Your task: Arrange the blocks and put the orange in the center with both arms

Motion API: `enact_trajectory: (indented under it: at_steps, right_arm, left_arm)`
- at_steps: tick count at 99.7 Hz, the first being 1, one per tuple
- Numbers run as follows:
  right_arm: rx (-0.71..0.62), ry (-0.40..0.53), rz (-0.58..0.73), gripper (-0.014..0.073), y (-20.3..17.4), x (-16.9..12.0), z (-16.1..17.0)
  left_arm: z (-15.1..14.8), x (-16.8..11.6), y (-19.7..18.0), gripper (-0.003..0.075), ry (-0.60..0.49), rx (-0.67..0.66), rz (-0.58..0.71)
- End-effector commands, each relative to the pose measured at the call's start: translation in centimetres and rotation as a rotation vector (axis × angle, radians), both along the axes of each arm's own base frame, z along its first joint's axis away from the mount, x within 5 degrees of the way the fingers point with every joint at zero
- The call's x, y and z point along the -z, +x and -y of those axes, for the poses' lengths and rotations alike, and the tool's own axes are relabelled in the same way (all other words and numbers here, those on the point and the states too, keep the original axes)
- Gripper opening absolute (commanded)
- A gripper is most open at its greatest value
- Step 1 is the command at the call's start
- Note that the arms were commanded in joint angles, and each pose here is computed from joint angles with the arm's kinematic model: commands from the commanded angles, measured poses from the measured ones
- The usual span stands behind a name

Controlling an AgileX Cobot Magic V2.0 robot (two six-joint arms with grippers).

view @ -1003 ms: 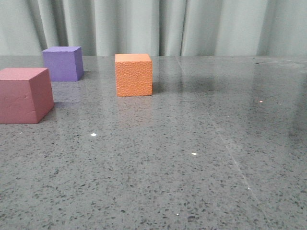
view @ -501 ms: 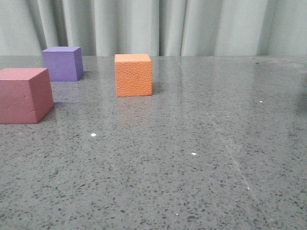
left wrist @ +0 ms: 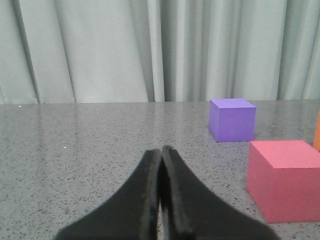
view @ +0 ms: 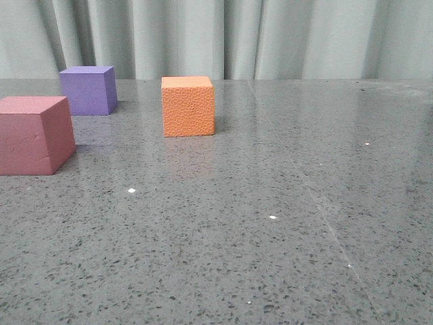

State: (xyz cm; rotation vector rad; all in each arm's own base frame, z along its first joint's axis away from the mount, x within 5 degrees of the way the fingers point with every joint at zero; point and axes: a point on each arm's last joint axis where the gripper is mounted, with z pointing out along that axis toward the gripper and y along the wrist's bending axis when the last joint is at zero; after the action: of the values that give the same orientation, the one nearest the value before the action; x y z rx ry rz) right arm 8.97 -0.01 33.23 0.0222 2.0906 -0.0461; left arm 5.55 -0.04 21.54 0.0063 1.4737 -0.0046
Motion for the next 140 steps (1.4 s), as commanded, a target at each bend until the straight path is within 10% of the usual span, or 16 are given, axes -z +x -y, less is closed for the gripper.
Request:
enact_trajectory:
  at_steps: [1, 14, 38, 140]
  right_arm:
    - [-0.003, 0.004, 0.097, 0.0645, -1.1, -0.7, 0.5]
    - [0.006, 0.024, 0.147, 0.0493, -2.8, -0.7, 1.1]
    - [0.011, 0.035, 0.175, -0.0076, -3.6, -0.8, 1.4]
    - [-0.004, 0.044, 0.22, -0.0067, -4.0, -0.7, 1.4]
  left_arm:
    - [0.1, 1.0, -0.1, -0.0019, -0.009, 0.009, 0.053]
    - [0.1, 1.0, -0.1, -0.0019, -0.009, 0.009, 0.053]
    - [0.1, 1.0, -0.1, -0.0019, -0.009, 0.009, 0.053]
    - [0.1, 1.0, -0.1, -0.0019, -0.009, 0.009, 0.053]
